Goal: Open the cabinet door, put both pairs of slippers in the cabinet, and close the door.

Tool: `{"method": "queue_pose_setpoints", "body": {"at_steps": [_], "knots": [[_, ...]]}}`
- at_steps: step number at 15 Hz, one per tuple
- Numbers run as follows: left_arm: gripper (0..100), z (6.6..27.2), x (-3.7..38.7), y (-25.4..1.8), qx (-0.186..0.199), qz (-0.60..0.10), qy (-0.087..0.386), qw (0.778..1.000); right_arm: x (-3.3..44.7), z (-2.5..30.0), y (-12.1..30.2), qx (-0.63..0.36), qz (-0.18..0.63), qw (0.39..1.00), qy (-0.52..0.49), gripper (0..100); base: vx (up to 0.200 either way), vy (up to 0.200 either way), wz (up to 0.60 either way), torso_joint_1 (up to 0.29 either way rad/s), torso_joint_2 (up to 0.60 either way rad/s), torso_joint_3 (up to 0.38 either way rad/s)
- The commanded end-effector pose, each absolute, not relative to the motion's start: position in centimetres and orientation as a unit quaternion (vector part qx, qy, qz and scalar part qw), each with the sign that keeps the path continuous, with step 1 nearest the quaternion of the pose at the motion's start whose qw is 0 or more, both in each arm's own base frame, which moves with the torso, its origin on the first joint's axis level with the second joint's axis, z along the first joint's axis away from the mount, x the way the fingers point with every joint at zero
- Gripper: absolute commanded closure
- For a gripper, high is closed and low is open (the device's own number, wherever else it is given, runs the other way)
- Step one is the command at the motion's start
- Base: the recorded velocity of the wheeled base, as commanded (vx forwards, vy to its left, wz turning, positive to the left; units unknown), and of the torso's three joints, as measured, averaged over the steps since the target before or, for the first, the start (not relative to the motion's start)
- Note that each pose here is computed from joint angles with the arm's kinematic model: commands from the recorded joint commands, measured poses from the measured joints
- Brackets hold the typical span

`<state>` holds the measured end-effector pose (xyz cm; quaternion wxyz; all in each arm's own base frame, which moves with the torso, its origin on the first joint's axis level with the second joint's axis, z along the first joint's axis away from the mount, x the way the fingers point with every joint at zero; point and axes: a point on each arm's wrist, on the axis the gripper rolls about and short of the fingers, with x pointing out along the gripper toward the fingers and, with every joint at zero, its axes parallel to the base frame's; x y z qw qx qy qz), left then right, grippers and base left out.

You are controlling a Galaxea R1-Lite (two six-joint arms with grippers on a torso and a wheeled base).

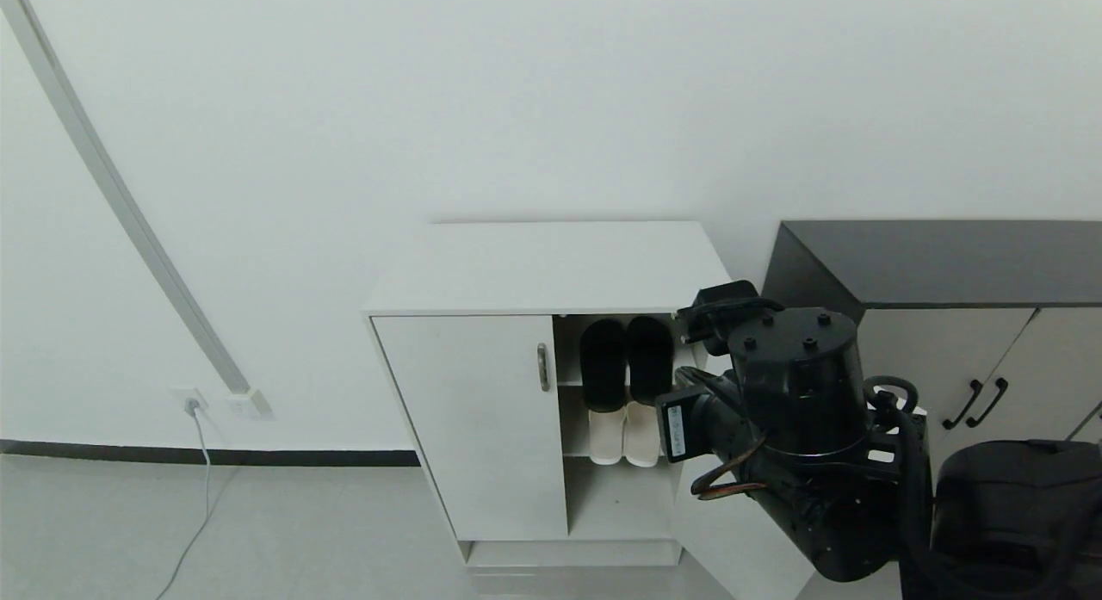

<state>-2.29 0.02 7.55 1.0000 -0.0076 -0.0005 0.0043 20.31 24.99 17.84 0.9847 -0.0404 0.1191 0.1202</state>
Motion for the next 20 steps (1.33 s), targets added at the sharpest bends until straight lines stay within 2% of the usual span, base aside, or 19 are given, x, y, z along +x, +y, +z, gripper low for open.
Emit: {"method": "queue_pose_setpoints", "body": {"at_steps": [1,9,18,20], "knots": [[100,7.55,-2.28,0.02,-0.008,0.005,0.000,1.000,20.27,17.74,24.98,-0.044,0.121,0.984,0.119,100,0.000,0.000,0.00,0.000,0.00,0.000],[100,7.55,-2.28,0.02,-0.008,0.005,0.000,1.000,20.17,17.43,24.86,-0.049,0.121,0.984,0.120,100,0.000,0.000,0.00,0.000,0.00,0.000],[100,7.55,-2.28,0.02,-0.008,0.005,0.000,1.000,20.23,17.45,24.76,-0.052,0.120,0.984,0.119,100,0.000,0.000,-0.60,0.004,0.00,0.001],[100,7.55,-2.28,0.02,-0.008,0.005,0.000,1.000,20.25,17.44,24.80,-0.052,0.120,0.984,0.119,100,0.000,0.000,0.00,0.000,0.00,0.000]]}}
